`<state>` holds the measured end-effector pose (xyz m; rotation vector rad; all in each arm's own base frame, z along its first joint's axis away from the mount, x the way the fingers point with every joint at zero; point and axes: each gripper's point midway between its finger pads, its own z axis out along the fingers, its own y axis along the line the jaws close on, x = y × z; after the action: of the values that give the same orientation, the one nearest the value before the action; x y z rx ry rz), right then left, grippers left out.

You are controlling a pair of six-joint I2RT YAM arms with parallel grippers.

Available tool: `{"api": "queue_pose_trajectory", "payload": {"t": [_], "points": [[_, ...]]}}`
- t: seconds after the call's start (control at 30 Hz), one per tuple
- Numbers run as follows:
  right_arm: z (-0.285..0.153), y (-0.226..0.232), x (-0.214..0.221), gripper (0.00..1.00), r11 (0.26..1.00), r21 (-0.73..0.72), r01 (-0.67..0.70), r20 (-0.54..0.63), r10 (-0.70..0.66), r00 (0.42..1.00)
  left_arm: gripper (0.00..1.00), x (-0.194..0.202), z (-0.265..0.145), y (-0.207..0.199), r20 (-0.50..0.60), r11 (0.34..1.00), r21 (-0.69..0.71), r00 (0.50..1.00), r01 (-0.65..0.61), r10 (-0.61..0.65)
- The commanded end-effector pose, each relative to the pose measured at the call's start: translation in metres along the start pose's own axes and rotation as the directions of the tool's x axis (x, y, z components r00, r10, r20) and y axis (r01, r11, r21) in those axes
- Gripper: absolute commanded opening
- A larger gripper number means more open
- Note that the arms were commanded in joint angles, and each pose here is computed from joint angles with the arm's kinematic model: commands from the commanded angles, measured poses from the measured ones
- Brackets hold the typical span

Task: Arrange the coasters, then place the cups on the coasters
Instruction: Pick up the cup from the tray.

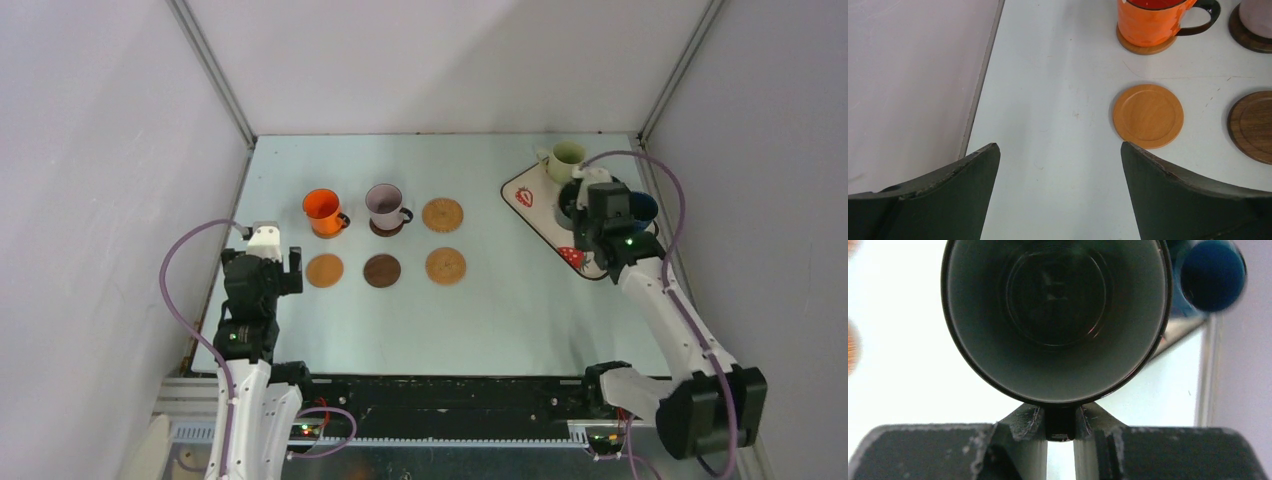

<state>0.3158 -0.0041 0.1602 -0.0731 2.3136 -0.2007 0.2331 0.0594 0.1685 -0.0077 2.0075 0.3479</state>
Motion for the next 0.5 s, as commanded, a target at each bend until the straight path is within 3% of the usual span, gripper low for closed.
{"api": "queue_pose_trajectory", "payload": {"t": [0.0,0.3,0.47], "points": [[-0.054,0.054,-0.076,0.00,0.984,-0.120,0.129,0.265,-0.094,0.960,0.98,-0.004,0.004,0.010,0.010,0.998,-0.054,1.000,-0.011,0.012],[-0.048,0.165,-0.142,0.00,0.889,-0.391,0.239,0.298,-0.123,0.946,0.98,-0.006,0.002,0.015,0.034,0.997,-0.081,0.999,-0.001,0.004],[-0.015,0.232,-0.144,0.00,0.838,-0.466,0.284,0.260,-0.176,0.949,0.98,-0.006,0.000,0.019,0.048,0.994,-0.108,0.999,0.003,0.002]]}}
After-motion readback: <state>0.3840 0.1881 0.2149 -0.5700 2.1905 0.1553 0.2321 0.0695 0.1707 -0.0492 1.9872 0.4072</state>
